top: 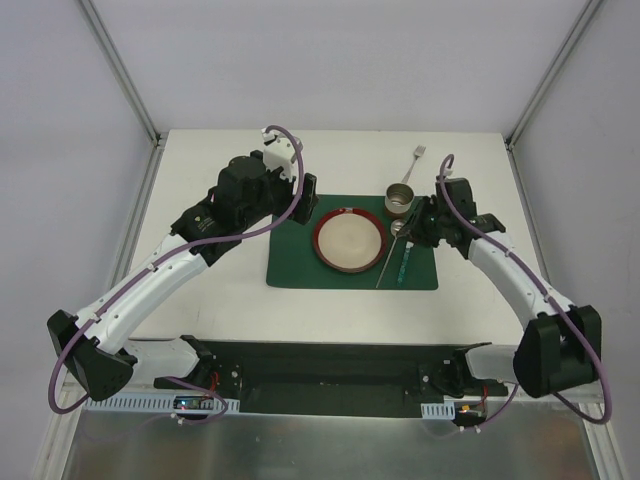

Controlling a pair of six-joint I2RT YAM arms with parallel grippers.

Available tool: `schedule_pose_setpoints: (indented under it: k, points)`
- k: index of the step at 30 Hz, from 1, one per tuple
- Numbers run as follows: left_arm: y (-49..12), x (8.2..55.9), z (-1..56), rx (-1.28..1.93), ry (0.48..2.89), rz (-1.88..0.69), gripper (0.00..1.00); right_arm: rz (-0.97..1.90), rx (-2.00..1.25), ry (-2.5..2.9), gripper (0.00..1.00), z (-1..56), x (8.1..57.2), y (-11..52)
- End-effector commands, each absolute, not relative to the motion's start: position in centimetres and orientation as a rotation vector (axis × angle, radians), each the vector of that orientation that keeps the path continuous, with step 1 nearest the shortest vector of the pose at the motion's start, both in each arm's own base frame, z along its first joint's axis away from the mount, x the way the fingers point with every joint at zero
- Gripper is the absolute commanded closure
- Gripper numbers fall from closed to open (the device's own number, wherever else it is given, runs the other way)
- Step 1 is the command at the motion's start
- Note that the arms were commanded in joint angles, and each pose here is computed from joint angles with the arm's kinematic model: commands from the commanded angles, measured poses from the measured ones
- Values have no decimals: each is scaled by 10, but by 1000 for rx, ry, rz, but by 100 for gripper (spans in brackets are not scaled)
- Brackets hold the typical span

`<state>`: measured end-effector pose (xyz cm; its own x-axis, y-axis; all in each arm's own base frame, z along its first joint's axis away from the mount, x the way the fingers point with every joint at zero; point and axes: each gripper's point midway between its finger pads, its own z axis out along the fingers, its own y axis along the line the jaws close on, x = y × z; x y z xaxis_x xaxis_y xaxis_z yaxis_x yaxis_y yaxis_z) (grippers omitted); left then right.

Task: Set the dinner table for one person
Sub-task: Place the spoon on the napkin.

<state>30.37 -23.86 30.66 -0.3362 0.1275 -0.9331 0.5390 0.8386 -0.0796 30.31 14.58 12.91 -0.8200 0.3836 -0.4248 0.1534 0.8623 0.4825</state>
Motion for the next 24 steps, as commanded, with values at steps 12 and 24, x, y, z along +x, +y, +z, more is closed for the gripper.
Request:
schedule_pose_setpoints:
  k: [12,24]
  points:
    - [-255,325,312,456,1887,-489,11,490,533,2105,73,232,383,54]
    - [-257,336,311,414,1902,-467,12,477,577,2195,70,183,522,34]
